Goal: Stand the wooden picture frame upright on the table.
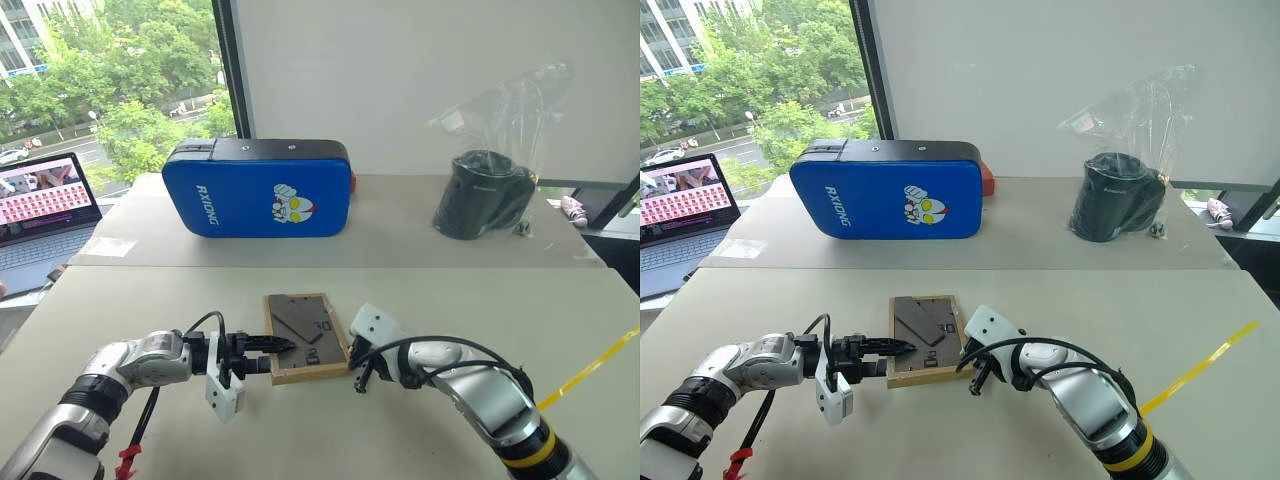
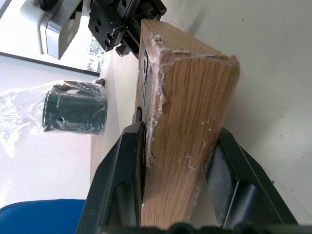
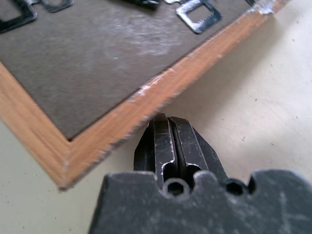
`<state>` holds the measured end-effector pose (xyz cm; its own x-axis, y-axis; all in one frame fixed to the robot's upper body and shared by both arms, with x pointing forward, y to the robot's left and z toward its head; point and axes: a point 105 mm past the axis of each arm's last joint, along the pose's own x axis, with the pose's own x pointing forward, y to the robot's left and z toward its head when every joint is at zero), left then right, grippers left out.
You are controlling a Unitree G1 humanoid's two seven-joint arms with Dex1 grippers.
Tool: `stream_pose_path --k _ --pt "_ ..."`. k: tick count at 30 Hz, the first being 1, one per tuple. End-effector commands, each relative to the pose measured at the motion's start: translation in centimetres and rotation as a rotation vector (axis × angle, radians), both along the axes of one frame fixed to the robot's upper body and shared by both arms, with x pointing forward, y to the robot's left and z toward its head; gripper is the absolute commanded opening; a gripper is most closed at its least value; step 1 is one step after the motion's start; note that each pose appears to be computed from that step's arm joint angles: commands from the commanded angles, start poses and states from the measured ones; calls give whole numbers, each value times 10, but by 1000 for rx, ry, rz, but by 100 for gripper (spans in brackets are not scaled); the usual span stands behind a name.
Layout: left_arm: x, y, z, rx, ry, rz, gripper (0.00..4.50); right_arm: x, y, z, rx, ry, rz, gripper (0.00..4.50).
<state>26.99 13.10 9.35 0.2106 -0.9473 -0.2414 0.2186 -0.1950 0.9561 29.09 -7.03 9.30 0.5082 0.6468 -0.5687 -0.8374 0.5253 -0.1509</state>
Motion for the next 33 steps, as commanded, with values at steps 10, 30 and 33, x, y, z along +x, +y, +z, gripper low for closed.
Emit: stream_pose_path --k 10,30,33 --pt "-9 8 -29 82 44 44 128 43 39 93 283 27 225 137" --pt "-15 3 -27 60 37 44 128 -4 91 93 460 404 645 440" --pt "-16 4 -28 59 39 47 128 -12 84 116 539 386 672 440"
